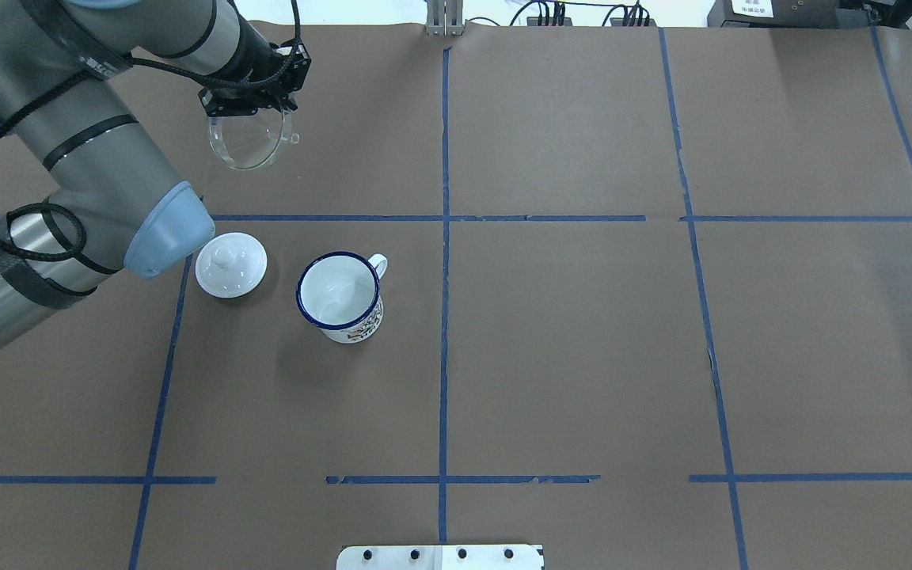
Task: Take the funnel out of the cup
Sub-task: 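Lift the funnel out of the mug and carry it farther from the robot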
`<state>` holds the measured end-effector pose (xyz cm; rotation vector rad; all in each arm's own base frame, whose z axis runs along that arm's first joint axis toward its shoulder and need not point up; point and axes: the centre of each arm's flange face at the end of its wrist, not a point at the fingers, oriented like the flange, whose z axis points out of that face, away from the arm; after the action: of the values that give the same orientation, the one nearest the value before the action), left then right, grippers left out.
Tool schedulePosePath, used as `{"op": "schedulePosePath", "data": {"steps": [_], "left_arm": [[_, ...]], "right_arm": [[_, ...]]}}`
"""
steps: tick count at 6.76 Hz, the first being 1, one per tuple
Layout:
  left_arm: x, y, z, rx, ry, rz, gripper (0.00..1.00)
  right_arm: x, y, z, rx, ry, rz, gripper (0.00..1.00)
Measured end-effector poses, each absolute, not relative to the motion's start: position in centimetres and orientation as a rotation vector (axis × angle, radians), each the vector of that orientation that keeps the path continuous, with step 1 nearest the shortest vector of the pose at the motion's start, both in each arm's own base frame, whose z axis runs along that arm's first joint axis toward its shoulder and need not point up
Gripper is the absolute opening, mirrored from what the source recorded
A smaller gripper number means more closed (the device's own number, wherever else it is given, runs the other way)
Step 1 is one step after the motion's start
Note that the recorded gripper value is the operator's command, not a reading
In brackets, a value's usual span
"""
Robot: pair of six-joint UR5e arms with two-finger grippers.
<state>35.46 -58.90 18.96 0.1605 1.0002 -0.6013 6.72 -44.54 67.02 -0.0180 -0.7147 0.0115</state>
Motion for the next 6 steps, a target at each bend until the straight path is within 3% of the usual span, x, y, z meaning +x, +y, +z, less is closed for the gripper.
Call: {"op": "schedulePosePath", "data": {"steps": [3,6], "left_arm": [[38.2,-63.3,26.0,0.178,1.063,-0.985,0.0],[42.4,-64.0,29.9,0.209,1.114,-1.249,0.0]], "right_arm": [[6.7,-44.5,67.0,-0.018,-0.715,0.011,1.0],[6.7,-44.5,67.0,-0.018,-0.715,0.011,1.0]]}}
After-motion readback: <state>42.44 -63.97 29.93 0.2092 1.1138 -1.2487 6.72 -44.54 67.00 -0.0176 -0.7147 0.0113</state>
